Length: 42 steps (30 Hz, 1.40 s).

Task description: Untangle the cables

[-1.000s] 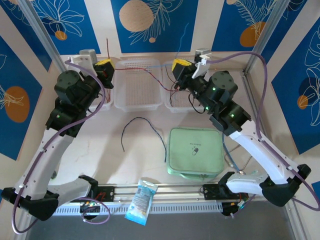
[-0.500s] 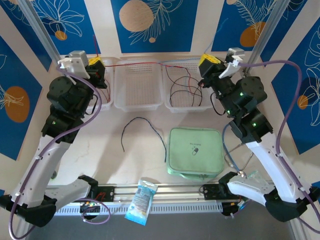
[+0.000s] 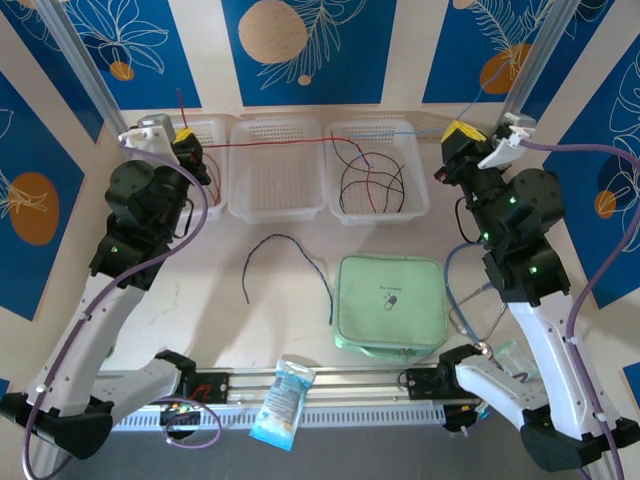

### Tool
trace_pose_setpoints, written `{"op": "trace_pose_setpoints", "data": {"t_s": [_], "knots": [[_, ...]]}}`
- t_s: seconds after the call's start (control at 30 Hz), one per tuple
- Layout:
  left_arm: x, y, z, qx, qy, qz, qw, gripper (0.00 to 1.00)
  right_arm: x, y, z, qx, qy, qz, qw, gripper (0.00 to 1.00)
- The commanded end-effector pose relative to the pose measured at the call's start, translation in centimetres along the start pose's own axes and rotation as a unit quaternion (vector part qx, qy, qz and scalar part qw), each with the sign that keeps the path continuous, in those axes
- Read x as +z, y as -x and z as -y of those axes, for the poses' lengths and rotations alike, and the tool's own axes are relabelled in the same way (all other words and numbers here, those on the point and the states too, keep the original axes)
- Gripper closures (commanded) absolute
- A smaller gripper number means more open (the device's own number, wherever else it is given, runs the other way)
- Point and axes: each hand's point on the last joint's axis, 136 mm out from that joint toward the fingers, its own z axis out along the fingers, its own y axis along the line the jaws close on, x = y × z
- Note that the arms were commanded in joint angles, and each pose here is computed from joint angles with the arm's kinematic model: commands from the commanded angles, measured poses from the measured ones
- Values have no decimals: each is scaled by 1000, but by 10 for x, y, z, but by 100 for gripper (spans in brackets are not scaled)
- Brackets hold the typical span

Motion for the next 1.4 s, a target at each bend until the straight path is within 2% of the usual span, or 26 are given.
{"op": "trace_pose_setpoints", "data": {"t_s": [0.0, 0.3, 0.57, 0.8, 1.03, 1.27, 1.37], "knots": [[-9, 8, -28, -12, 56, 11, 998, 100, -11, 9, 13, 5, -23, 15, 1000, 100], [-23, 5, -89, -101, 153, 55, 982, 100, -24, 10, 46, 10, -73, 18, 997, 100], [-41, 5, -123, -147, 212, 105, 960, 100, -38, 13, 70, 15, -116, 25, 993, 100], [-62, 4, -141, -192, 244, 150, 939, 100, -46, 16, 85, 12, -146, 34, 989, 100], [-87, 12, -161, -199, 297, 196, 913, 100, -67, 24, 113, 33, -217, 74, 973, 100], [-92, 14, -169, -196, 316, 207, 905, 100, -83, 28, 132, 31, -266, 91, 959, 100], [-89, 12, -166, -212, 298, 209, 907, 100, -84, 28, 132, 37, -260, 88, 961, 100]]}}
